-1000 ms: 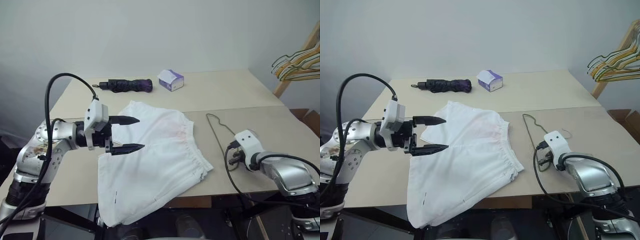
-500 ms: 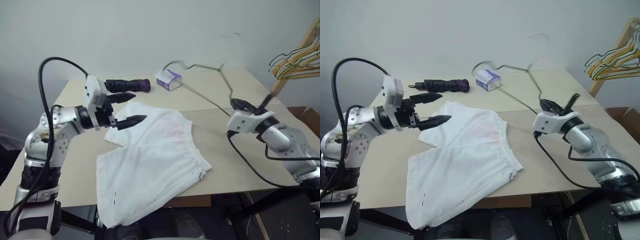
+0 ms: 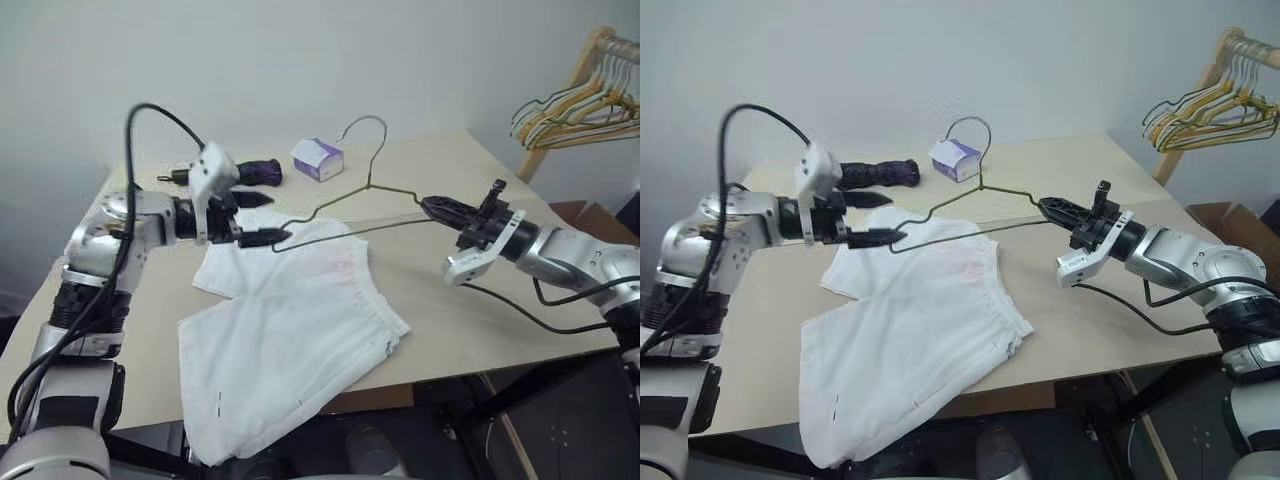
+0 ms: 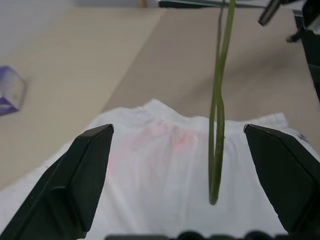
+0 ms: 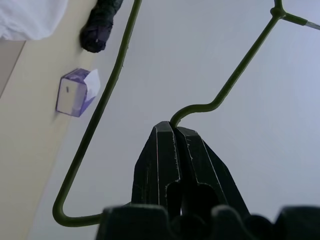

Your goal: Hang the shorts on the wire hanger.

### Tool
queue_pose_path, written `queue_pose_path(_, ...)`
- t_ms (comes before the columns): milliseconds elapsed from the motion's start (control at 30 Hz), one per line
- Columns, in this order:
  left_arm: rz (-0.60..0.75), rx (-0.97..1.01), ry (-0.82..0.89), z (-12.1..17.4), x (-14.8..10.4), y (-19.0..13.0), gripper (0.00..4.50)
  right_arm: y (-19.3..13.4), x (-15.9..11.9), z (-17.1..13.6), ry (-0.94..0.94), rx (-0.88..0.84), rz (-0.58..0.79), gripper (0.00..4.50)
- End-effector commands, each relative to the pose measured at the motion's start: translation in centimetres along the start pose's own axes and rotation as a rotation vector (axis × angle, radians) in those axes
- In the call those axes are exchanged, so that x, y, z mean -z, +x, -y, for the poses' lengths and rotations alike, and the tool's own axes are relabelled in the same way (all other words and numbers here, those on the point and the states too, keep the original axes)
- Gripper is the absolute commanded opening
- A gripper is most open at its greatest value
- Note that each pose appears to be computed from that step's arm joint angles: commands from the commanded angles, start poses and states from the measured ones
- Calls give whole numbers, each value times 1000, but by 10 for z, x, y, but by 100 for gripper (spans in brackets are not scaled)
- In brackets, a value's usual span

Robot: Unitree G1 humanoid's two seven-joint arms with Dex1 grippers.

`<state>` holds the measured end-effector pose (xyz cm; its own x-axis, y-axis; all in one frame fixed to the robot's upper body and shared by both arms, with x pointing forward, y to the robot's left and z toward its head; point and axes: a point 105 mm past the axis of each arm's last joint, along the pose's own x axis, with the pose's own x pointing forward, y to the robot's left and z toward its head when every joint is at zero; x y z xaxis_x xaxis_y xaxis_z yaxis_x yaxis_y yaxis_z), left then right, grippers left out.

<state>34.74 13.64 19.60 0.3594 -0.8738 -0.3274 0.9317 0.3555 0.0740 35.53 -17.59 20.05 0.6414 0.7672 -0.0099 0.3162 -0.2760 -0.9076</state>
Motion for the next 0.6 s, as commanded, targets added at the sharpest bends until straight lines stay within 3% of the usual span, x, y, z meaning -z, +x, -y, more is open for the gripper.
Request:
queue_pose_path(33,-9,53,63,3,-10,2,450,3,5,19,-40,41,22,2)
queue_pose_path(167,-25,100,130,11,-2,13,450,7,2,23,-42,41,44,2)
queue_pose_path(267,-73,79,145,8,7,20,394,7,2,27,-48,41,51,0)
queue_pose_path(600,-105,58,137,3,15,27,68,8,6,37,-50,53,37,0)
